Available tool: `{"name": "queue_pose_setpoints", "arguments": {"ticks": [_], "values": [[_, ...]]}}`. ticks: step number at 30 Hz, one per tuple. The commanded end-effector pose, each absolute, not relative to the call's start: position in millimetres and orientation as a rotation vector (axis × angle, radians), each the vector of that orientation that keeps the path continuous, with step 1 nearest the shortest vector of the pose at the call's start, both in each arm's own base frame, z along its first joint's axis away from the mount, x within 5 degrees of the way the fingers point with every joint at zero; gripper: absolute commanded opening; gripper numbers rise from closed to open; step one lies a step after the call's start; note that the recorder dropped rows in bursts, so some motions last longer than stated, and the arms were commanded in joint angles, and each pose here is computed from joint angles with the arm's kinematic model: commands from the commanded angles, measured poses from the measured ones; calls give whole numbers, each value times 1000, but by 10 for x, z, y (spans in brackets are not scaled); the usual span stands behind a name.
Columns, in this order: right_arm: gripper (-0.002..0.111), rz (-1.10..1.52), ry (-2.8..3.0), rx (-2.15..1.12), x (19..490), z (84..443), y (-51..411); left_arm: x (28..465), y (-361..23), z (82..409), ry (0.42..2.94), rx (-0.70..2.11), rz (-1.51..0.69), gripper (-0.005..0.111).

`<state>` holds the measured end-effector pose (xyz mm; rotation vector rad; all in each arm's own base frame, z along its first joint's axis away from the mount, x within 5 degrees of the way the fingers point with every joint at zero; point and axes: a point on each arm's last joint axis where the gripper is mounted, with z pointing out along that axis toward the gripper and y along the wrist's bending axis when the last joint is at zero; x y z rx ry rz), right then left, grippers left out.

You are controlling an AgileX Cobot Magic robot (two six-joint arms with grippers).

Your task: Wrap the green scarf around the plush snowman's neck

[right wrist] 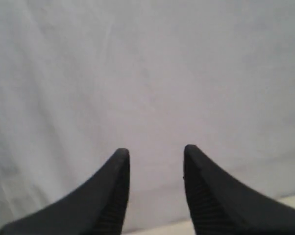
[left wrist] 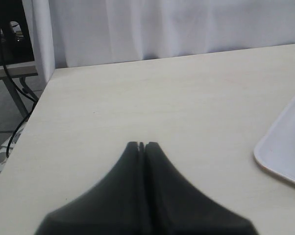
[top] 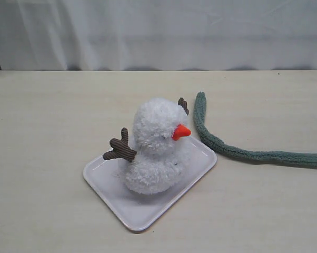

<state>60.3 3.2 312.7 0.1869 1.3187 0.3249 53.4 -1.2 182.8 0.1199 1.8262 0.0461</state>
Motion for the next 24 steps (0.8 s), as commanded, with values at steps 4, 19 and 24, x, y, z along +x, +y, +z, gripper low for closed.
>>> {"name": "queue_pose_setpoints", "arguments": {"ticks": [4, 19, 24], "values": [[64, 69, 1875, 153, 1262, 3318, -13, 537, -13, 1832, 1812, 117, 45, 0], [64, 274, 2479, -408, 2861, 2244, 352, 537, -13, 1832, 1812, 117, 45, 0], [64, 285, 2541, -415, 3063, 2020, 359, 537, -13, 1832, 1812, 117, 45, 0]]}}
